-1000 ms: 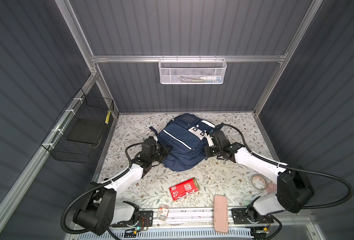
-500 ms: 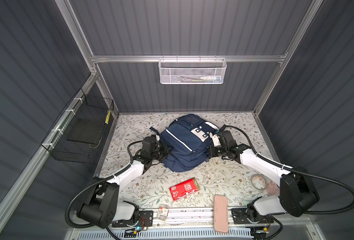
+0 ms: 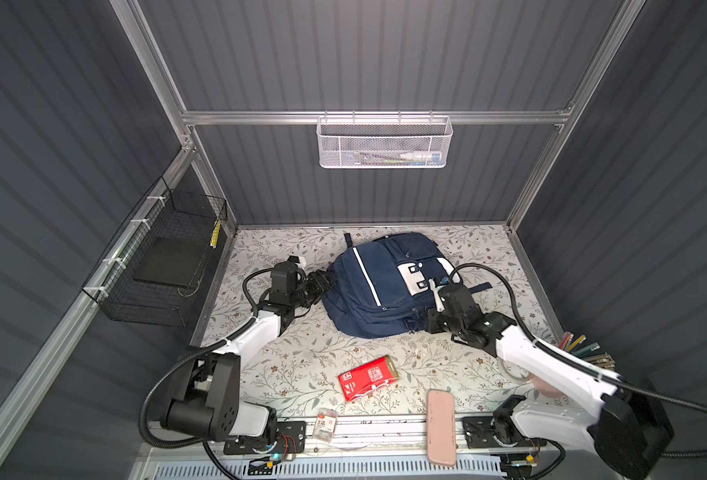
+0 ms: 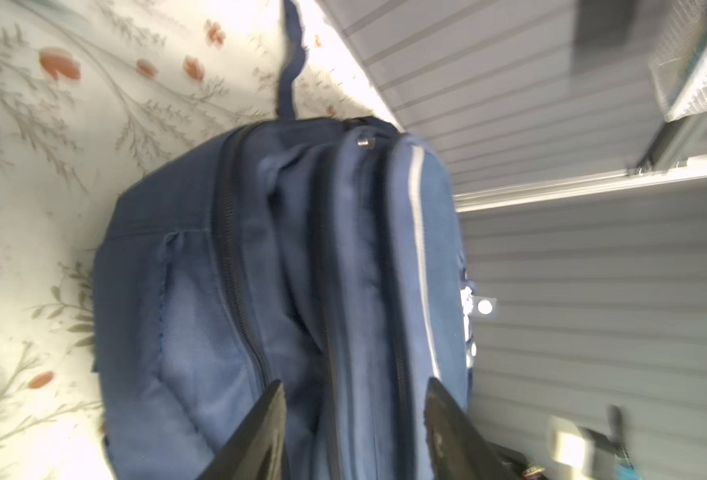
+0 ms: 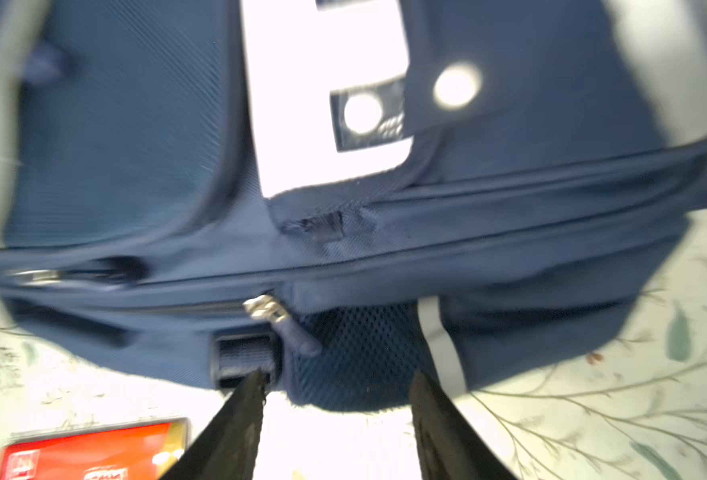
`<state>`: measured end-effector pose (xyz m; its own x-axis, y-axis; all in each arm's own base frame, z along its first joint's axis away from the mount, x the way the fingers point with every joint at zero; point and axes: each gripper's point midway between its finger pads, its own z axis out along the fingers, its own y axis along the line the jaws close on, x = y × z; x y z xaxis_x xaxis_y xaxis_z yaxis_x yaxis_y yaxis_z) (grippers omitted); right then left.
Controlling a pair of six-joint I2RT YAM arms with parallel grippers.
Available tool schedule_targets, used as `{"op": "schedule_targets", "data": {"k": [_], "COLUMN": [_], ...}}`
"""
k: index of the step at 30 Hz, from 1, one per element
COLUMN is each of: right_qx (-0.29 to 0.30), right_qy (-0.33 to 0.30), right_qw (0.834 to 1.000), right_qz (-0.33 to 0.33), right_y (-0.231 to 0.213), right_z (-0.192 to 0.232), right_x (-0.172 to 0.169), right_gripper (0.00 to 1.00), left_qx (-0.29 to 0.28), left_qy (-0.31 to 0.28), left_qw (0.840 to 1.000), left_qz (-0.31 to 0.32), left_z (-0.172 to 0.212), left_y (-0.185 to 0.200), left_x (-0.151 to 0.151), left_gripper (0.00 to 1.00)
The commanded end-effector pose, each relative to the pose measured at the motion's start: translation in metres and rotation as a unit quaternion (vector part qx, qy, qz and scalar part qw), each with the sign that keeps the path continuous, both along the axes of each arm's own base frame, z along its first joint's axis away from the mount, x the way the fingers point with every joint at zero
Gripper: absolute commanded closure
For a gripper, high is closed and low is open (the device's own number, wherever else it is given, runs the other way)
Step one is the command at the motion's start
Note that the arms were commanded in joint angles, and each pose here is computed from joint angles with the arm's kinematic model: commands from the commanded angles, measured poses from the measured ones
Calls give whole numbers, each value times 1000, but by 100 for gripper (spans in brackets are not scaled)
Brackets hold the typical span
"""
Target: Pack the student bag
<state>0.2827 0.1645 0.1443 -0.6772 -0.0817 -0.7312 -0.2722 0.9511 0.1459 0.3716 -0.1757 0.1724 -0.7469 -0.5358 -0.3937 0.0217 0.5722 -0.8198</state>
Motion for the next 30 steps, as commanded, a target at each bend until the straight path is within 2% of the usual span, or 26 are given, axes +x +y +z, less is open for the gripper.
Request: {"op": "schedule_targets", "data": {"k": [1,2,3,7,9,10,13,18,23,26,30], "right_qx": [-22,-38,-57,-169,-209,-238,-294,-333,-344,-343,-320], "right_qy": [-157,-187,-214,-296,-278,-249,-204,-213,-197,-199,-203], "right_qw": [985,978,971,923,907,897,868,829,806,803,802], "right_qz": [63,79,86,177,238,277,344,396,440,446,462], "right_y": [4,4,2,17,32,39,51,66,75,79,84], "right_z": [51,59,68,86,84,68,42,19,-4,-9,0], "right_x": [8,9,11,27,32,36,49,64,67,67,50], "right_gripper": [34,28,24,26,24,22,17,15,16,14,12], "left_qx": [86,106,120,142,120,111,117,116,111,96,94], "left_qy": [-54,-58,-63,-78,-77,-73,-64,-58,-48,-40,-35], "left_qw": [995,993,991,986,989,990,989,989,990,991,991], "left_qz": [-5,-3,-9,-35,-50,-55,-63,-70,-74,-80,-85], "left_z": [20,22,24,30,31,29,19,14,3,-1,-6], "left_y": [8,8,5,-20,-35,-41,-52,-57,-59,-64,-68], "left_x": [-9,-11,-15,-31,-38,-41,-46,-48,-49,-50,-51], "left_gripper": [22,3,0,0,0,0,0,0,0,0,0]}}
